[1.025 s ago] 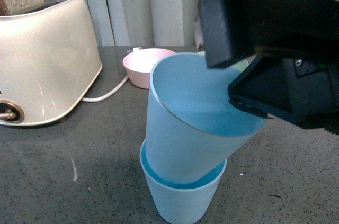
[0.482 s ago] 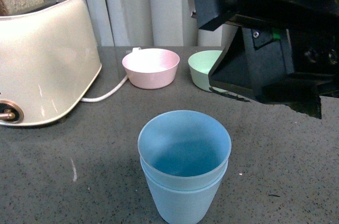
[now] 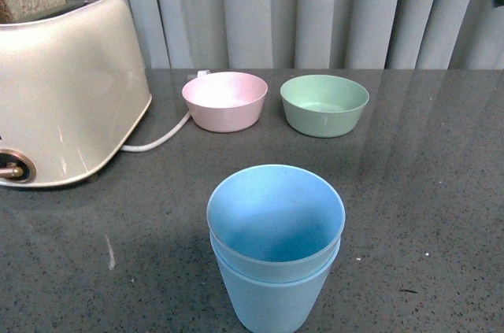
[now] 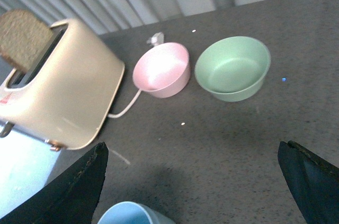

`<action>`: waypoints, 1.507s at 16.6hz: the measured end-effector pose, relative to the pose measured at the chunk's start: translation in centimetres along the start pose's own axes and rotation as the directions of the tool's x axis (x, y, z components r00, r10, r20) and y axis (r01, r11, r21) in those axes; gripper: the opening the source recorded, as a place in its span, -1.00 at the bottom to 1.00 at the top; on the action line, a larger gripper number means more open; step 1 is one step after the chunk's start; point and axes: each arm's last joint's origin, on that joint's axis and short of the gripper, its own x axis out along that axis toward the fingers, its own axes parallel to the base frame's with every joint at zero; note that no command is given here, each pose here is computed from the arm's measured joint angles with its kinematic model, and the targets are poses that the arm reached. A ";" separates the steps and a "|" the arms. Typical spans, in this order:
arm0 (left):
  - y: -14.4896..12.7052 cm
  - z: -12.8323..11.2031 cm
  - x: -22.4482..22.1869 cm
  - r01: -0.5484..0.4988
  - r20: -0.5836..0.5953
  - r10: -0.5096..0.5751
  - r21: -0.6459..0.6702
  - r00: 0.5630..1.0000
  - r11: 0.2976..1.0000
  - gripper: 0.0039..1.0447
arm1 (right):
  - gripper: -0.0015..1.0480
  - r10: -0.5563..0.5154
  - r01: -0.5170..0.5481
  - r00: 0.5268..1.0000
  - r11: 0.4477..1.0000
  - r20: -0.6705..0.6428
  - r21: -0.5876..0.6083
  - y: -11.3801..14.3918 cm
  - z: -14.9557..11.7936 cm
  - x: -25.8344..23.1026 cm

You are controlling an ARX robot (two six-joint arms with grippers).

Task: Stack blue cups with both arms

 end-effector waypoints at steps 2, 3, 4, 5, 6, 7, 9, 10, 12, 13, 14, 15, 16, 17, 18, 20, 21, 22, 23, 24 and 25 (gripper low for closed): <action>0.0 0.0 0.0 0.000 0.000 0.000 0.000 1.000 1.000 0.88 | 0.87 -0.051 0.047 0.996 0.997 0.076 0.061 -2.3 -0.4 -1.9; 0.0 0.0 0.0 0.000 0.000 0.000 0.000 1.000 1.000 0.88 | 0.85 -0.087 0.077 0.984 0.995 0.157 0.068 -3.4 -0.7 -3.0; 0.0 0.0 0.0 0.000 0.000 0.000 0.000 1.000 1.000 0.88 | 0.61 -0.182 0.198 0.904 0.980 0.387 -0.001 -4.8 -1.5 -4.4; 0.0 0.0 0.0 0.000 0.000 0.000 0.000 1.000 1.000 0.88 | 0.37 -0.227 0.301 0.836 0.951 0.499 -0.071 -6.7 -3.2 -6.2; 0.0 0.0 0.0 0.000 0.000 0.000 0.000 1.000 1.000 0.88 | 0.16 -0.254 0.364 0.814 0.924 0.522 -0.120 -8.2 -5.1 -7.5; 0.0 0.0 0.0 0.000 0.000 0.000 0.000 1.000 1.000 0.88 | -0.09 -0.288 0.405 0.819 0.903 0.496 -0.144 -9.1 -7.7 -8.2; 0.0 0.0 0.0 0.000 0.000 0.000 0.000 1.000 1.000 0.88 | -0.54 -0.274 0.394 0.851 0.898 0.448 -0.198 -9.4 -11.5 -9.0; 0.0 0.0 0.0 -0.001 0.000 0.001 0.000 1.000 1.000 0.88 | -0.79 -0.255 0.395 0.832 0.896 0.492 -0.203 -9.2 -12.0 -9.7; 0.0 0.0 0.0 0.000 0.000 0.000 0.000 1.000 1.000 0.88 | -0.96 -0.243 0.400 0.819 0.891 0.520 -0.213 -9.2 -12.4 -10.0; 0.0 0.0 0.0 0.000 0.000 0.000 0.000 1.000 1.000 0.88 | -0.96 -0.250 0.401 0.826 0.891 0.505 -0.214 -9.4 -13.0 -9.8; 0.0 0.0 0.0 0.000 0.000 0.000 0.000 1.000 1.000 0.88 | -0.96 -0.252 0.401 0.828 0.891 0.500 -0.214 -9.6 -13.5 -9.7; 0.0 0.0 0.0 0.000 0.000 0.000 0.000 1.000 1.000 0.88 | -0.96 -0.248 0.401 0.824 0.891 0.508 -0.215 -9.6 -13.7 -9.8; 0.0 0.0 0.0 0.000 0.000 0.000 0.000 1.000 1.000 0.88 | -0.96 -0.247 0.401 0.823 0.890 0.511 -0.215 -9.6 -13.9 -9.9; 0.0 0.0 0.0 0.000 0.000 0.000 0.000 1.000 1.000 0.88 | -0.97 -0.250 0.402 0.826 0.890 0.506 -0.216 -9.8 -14.5 -9.9; 0.0 0.0 0.0 0.000 0.000 0.000 0.000 1.000 1.000 0.88 | -0.97 -0.248 0.401 0.824 0.890 0.510 -0.216 -9.8 -14.6 -9.9; 0.0 0.0 0.0 -0.001 0.000 0.001 0.000 1.000 1.000 0.88 | -0.97 -0.259 0.402 0.835 0.890 0.485 -0.216 -10.0 -15.9 -10.2; 0.0 0.0 0.0 -0.002 -0.002 0.002 -0.001 1.000 1.000 0.88 | -0.97 -0.243 0.401 0.820 0.890 0.517 -0.217 -9.9 -16.0 -10.4; 0.0 0.0 0.0 0.000 0.001 0.000 0.000 1.000 1.000 0.88 | -0.97 -0.245 0.402 0.821 0.890 0.516 -0.217 -9.9 -16.0 -10.4; 0.0 0.0 0.0 0.000 0.000 0.000 0.000 1.000 1.000 0.88 | -0.97 -0.248 0.402 0.824 0.890 0.510 -0.217 -9.9 -16.1 -10.4; 0.0 0.0 0.0 0.000 -0.001 0.000 0.000 1.000 1.000 0.88 | -0.97 -0.246 0.402 0.822 0.890 0.514 -0.217 -9.9 -16.0 -10.4; 0.0 0.0 0.0 0.000 0.000 0.000 0.000 1.000 1.000 0.88 | -0.97 -0.246 0.402 0.822 0.890 0.514 -0.217 -9.9 -16.0 -10.4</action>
